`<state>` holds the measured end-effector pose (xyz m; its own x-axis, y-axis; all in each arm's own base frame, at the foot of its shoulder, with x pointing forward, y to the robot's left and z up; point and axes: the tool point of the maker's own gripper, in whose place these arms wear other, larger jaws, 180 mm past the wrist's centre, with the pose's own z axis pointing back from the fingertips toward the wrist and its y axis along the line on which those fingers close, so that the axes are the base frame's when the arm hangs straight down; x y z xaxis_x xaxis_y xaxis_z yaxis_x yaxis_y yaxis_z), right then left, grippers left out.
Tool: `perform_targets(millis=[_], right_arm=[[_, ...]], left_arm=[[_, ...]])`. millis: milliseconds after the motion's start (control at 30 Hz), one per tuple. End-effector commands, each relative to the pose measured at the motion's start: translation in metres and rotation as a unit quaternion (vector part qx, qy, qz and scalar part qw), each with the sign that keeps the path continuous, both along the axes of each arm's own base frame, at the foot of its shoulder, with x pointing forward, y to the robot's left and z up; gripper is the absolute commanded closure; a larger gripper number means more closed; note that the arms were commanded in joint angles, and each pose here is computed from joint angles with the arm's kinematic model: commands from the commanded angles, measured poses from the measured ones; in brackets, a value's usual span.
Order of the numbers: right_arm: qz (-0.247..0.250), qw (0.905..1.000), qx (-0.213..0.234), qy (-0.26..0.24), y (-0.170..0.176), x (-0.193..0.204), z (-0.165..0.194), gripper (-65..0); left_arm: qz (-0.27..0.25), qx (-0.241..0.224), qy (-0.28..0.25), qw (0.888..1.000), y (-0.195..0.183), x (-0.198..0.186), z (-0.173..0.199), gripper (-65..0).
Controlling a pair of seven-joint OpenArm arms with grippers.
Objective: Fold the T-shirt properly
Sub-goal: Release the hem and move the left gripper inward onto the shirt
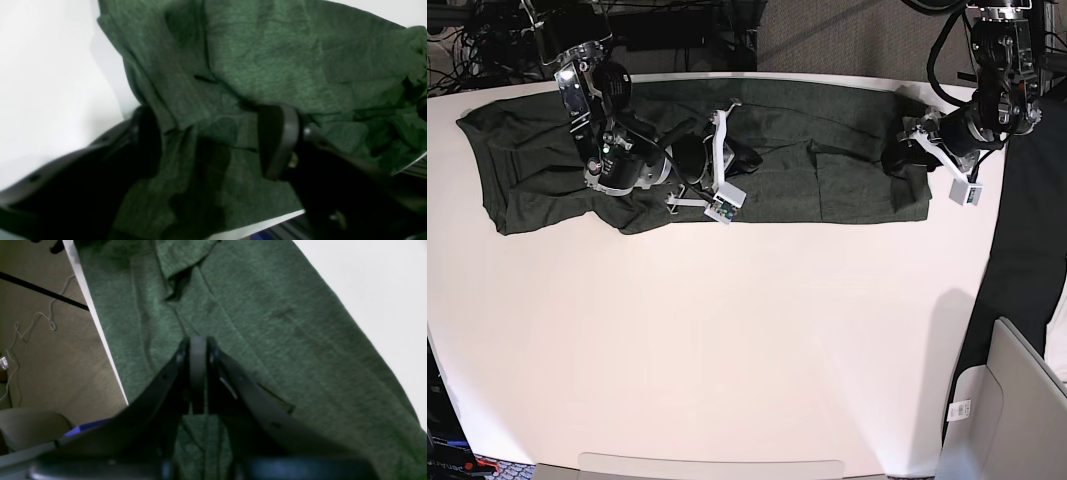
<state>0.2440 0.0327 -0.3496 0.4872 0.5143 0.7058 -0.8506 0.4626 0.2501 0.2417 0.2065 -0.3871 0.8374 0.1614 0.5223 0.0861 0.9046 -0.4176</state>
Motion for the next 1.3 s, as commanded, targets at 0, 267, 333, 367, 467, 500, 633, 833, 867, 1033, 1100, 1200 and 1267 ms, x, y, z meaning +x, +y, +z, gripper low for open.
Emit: perform_targets(millis=[0, 267, 333, 367, 467, 500, 633, 833, 867, 1033, 1100, 1200, 1267], right_arm=[[0.002, 0.9995, 0.023, -0.022, 0.005, 0.005, 0.016, -0.2], [0.004, 0.9995, 0.023, -0.021, 0.005, 0.001, 0.016, -0.2], [0.005, 0.9994, 0.025, -0.024, 0.006, -0.001, 0.018, -0.2], [0.005, 0.9994, 0.025, -0.025, 0.006, -0.001, 0.019, -0.2], [0.006, 0.9995, 0.020, -0.023, 0.002, -0.003, 0.016, -0.2], [0.006, 0.9995, 0.019, -0.023, 0.002, -0.003, 0.016, -0.2], [0.006, 0.9995, 0.020, -0.023, 0.002, -0.003, 0.016, -0.2], [0.006, 0.9995, 0.020, -0.023, 0.002, -0.003, 0.017, -0.2], [0.006, 0.9995, 0.020, -0.023, 0.002, -0.003, 0.017, -0.2], [0.006, 0.9995, 0.011, -0.029, -0.005, -0.002, 0.017, -0.2], [0.003, 0.9993, 0.005, -0.036, -0.012, 0.000, 0.019, -0.2], [-0.014, 0.9992, 0.004, -0.036, -0.021, 0.004, 0.019, -0.2], [-0.025, 0.9990, 0.003, -0.036, -0.027, 0.007, 0.019, -0.2]], left_arm=[[-0.002, 0.002, -0.030, 1.000, 0.003, 0.016, 0.015, -36.1], [0.012, -0.012, -0.031, 0.999, 0.001, 0.027, 0.011, -35.2], [0.012, -0.016, -0.031, 0.999, -0.001, 0.027, 0.011, -35.2], [0.013, -0.019, -0.031, 0.999, -0.003, 0.026, 0.010, -35.2], [0.017, -0.022, -0.023, 0.999, -0.003, 0.024, 0.005, -35.2], [0.020, -0.023, -0.017, 0.999, -0.001, 0.023, 0.002, -35.2], [0.033, -0.028, 0.008, 0.999, 0.005, 0.016, -0.014, -35.2], [0.026, -0.032, 0.016, 0.999, -0.002, 0.013, -0.019, -35.1], [0.019, -0.034, 0.017, 0.999, -0.007, 0.013, -0.021, -35.0], [-0.009, -0.043, 0.000, 0.999, -0.034, 0.016, -0.024, -26.5], [-0.014, -0.047, -0.008, 0.999, -0.041, 0.017, -0.024, -19.3], [-0.013, -0.048, -0.013, 0.999, -0.042, 0.019, -0.023, -8.1], [-0.012, -0.048, -0.014, 0.999, -0.042, 0.019, -0.023, -1.5]])
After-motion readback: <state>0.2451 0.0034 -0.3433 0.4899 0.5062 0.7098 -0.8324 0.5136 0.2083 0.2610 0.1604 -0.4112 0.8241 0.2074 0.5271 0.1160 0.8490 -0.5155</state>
